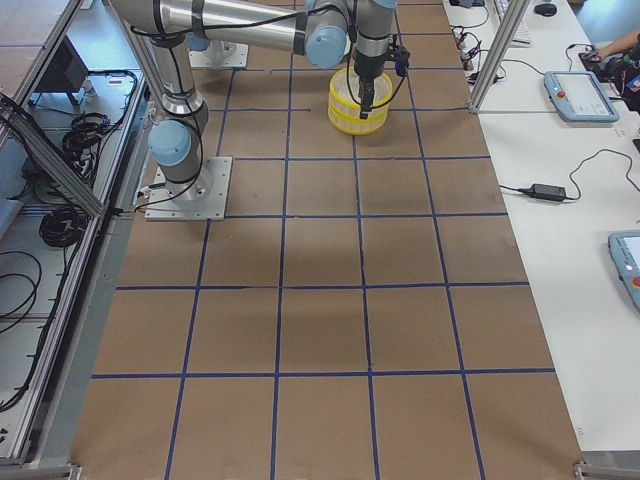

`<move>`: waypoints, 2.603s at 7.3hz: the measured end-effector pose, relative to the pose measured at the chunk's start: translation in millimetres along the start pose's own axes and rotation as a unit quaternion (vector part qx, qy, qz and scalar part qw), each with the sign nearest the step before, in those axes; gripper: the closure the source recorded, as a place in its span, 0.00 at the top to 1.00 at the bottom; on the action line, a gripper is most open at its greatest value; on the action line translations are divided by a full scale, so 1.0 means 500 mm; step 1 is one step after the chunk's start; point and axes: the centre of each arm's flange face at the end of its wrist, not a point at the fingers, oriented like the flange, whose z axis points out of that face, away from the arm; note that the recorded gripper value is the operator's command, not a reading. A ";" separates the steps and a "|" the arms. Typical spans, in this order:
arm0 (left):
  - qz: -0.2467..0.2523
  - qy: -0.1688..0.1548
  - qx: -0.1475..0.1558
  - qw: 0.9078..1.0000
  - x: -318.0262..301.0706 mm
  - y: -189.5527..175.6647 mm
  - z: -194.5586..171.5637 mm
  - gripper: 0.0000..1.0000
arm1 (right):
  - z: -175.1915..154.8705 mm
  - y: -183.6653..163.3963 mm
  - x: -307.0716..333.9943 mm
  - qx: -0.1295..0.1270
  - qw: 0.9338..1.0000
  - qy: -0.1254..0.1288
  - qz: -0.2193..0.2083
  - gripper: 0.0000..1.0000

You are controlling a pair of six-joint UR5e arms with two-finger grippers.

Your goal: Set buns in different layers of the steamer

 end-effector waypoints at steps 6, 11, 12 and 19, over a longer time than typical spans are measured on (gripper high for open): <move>0.006 0.000 0.002 1.000 0.002 -0.002 -0.004 1.00 | 0.013 0.000 -0.006 -0.007 1.000 -0.001 -0.003 1.00; 0.043 -0.028 -0.042 0.998 -0.043 -0.006 -0.114 1.00 | 0.014 0.000 -0.006 -0.007 1.000 -0.001 -0.003 1.00; 0.021 -0.059 -0.084 0.994 -0.060 0.003 -0.151 1.00 | 0.014 0.000 -0.006 -0.007 1.000 -0.001 -0.003 1.00; -0.104 -0.217 -0.240 0.940 -0.270 0.024 -0.371 1.00 | 0.014 0.000 -0.006 -0.008 1.000 -0.001 -0.003 1.00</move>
